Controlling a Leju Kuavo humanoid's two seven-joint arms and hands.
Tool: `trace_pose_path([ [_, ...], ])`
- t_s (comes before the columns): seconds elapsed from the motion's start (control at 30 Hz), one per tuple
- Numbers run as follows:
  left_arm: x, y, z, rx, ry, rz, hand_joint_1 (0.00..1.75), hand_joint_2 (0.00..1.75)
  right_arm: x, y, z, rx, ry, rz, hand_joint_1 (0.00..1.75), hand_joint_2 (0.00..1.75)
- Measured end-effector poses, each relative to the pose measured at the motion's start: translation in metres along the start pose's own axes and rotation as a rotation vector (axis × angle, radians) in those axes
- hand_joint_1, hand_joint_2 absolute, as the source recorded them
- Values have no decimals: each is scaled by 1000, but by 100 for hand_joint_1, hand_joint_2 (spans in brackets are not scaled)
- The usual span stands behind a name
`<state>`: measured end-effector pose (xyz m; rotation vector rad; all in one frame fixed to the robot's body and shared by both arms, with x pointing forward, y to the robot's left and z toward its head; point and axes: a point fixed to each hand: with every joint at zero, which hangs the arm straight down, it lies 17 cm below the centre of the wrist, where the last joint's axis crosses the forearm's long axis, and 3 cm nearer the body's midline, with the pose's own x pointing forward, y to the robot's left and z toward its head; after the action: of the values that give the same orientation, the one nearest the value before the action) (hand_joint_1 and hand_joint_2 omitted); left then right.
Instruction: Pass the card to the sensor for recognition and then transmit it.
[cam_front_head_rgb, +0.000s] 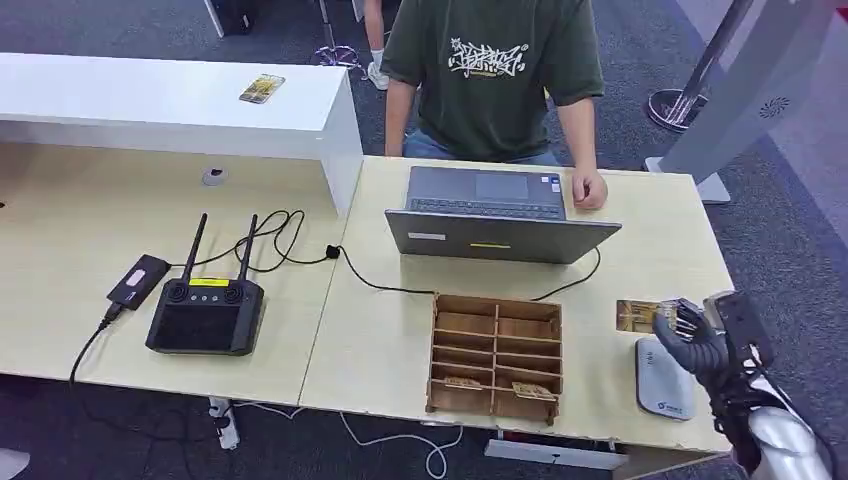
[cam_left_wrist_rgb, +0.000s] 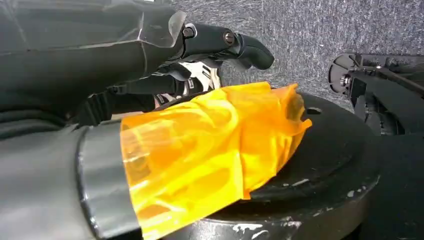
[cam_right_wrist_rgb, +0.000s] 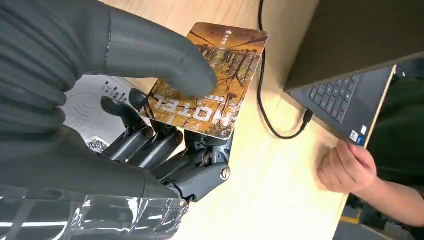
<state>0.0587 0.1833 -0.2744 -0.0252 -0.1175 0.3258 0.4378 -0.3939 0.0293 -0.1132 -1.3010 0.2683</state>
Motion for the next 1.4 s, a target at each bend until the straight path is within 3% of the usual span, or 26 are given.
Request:
trace_pose_path([
  [0.2, 0, 1, 0, 1, 1, 1, 0, 0, 1, -3, 4, 0, 2, 2, 175, 175],
  [0.9, -5, 3, 0, 5, 6, 3, 0, 0, -27, -34, 74, -19, 65, 81, 175, 175],
  [1.4, -5, 4, 0, 4, 7, 2, 0, 0, -38, -26, 67, 8, 98, 92, 175, 175],
])
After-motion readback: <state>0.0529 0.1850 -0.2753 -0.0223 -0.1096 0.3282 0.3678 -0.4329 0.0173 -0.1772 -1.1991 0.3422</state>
